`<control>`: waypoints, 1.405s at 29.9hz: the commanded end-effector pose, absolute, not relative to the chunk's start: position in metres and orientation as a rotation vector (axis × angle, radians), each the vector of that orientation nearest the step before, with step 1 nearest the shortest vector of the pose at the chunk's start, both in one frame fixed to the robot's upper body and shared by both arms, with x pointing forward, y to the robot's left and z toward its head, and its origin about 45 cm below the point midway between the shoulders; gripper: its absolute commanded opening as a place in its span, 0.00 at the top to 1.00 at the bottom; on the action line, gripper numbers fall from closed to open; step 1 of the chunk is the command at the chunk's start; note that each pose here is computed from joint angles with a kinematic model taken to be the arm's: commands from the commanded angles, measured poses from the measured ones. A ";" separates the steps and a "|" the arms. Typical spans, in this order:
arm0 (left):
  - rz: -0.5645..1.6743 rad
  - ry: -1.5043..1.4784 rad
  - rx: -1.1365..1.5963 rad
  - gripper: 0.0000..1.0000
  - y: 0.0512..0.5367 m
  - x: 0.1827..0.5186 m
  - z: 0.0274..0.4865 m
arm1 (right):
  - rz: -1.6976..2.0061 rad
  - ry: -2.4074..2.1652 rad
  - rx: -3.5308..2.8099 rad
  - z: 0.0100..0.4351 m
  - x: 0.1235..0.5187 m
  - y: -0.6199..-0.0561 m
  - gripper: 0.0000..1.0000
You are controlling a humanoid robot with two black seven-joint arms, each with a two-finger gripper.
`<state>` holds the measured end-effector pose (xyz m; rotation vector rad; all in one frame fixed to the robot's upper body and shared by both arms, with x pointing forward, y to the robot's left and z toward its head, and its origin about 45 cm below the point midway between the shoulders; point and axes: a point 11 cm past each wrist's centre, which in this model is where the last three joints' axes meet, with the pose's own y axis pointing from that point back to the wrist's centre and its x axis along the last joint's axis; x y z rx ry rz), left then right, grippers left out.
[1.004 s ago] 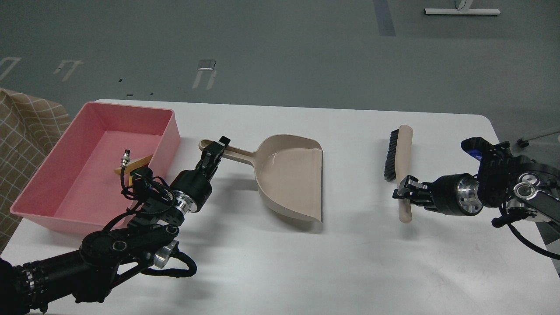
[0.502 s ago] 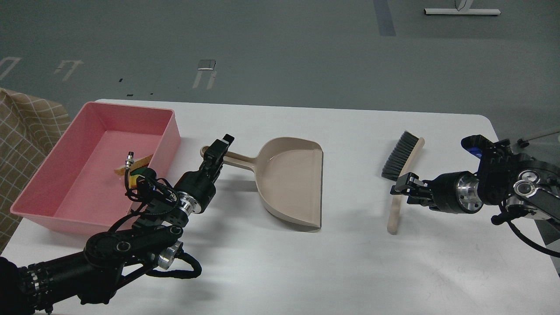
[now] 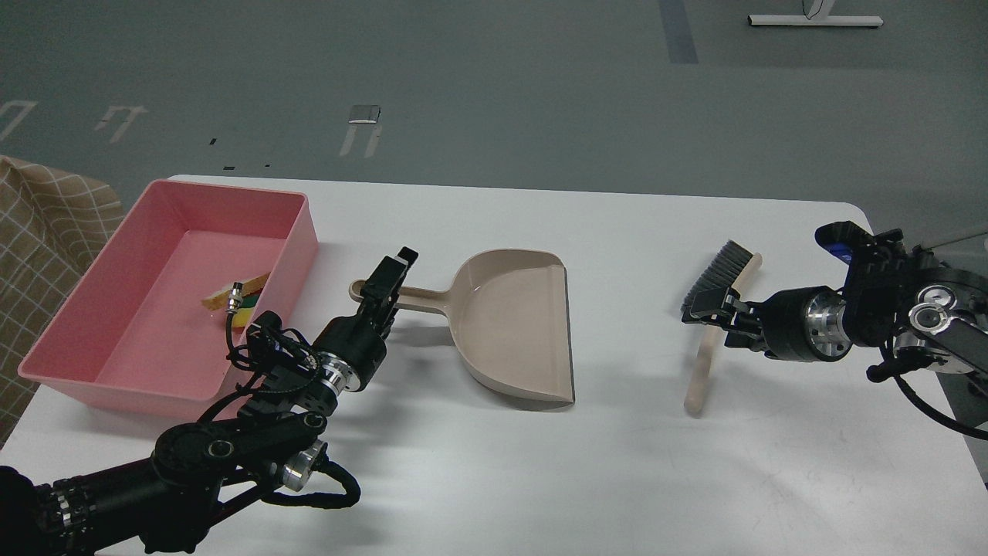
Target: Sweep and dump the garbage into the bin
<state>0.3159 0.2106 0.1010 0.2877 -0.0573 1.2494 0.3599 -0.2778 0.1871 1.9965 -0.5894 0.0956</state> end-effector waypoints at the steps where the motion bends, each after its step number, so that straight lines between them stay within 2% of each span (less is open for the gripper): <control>1: 1.239 -0.042 0.282 0.03 0.206 0.310 0.100 | 0.099 -0.589 1.999 0.188 0.360 -0.277 0.23; 16: 1.189 0.004 0.234 0.03 0.197 0.289 0.111 | 0.109 -0.598 2.003 0.193 0.363 -0.276 0.23; 29: 1.171 0.061 0.240 0.03 0.203 0.261 0.109 | 0.153 -0.576 2.031 0.203 0.363 -0.263 0.24; 42: 1.156 0.052 0.244 0.03 0.220 0.251 0.124 | 0.224 -0.588 2.044 0.226 0.376 -0.254 0.24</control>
